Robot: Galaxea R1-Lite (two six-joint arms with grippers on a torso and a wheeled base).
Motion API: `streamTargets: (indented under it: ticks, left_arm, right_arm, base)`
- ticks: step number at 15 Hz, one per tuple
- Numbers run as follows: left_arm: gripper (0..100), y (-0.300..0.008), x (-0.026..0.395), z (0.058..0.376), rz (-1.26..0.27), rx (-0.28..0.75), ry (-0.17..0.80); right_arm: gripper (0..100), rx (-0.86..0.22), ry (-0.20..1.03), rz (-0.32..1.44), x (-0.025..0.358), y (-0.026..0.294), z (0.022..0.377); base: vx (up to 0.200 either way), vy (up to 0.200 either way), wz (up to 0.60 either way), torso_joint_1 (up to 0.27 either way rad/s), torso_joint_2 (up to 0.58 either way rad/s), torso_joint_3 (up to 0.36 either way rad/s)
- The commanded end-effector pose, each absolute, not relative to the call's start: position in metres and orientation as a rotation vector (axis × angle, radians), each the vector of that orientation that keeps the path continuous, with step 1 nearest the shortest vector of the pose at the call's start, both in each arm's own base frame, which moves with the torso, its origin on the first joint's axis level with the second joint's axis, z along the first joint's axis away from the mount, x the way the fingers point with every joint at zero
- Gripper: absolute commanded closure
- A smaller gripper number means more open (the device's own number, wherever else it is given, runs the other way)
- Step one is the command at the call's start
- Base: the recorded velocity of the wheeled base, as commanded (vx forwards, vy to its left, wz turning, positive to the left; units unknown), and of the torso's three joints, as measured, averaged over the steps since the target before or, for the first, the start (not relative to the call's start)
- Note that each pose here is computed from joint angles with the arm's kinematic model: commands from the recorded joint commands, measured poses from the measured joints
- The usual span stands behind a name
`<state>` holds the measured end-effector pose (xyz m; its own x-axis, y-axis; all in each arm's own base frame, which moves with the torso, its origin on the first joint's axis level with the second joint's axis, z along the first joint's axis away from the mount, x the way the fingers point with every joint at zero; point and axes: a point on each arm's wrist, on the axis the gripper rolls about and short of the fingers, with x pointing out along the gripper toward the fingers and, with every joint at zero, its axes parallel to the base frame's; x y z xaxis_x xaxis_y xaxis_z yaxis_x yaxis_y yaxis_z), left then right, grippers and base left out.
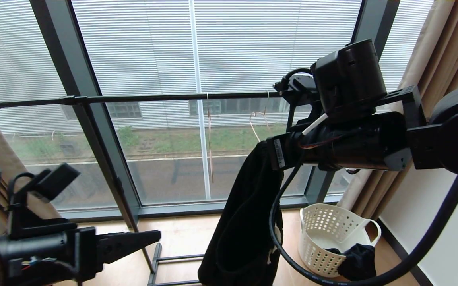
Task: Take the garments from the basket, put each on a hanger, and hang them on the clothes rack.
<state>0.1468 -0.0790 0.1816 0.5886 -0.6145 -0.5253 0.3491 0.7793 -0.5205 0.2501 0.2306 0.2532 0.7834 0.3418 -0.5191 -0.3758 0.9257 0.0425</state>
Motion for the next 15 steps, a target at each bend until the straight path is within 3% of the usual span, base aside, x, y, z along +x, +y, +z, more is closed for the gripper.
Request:
streamTargets:
  ticks: [1, 4, 15]
  left_arm:
    - [0, -0.122, 0.179, 0.156, -0.613, -0.352, 0.914]
    - [0, -0.15, 0.201, 0.124, -0.588, -0.389, 1.015]
    - [0, -0.199, 0.237, 0.072, -0.391, -0.325, 1.046]
  right_arm:
    - [100, -0.073, 0.549, 0.364, 0.25, 0.238, 0.248]
    - [100, -0.059, 0.53, 0.336, 0.247, 0.248, 0.249]
    - [100, -0.033, 0.522, 0.327, 0.249, 0.249, 0.253]
  base:
    - [0.0, 0.0, 0.0, 0.0, 0.0, 0.0]
    - [0.0, 0.0, 0.0, 0.0, 0.0, 0.0]
    - [0.0, 0.0, 0.0, 0.0, 0.0, 0.0]
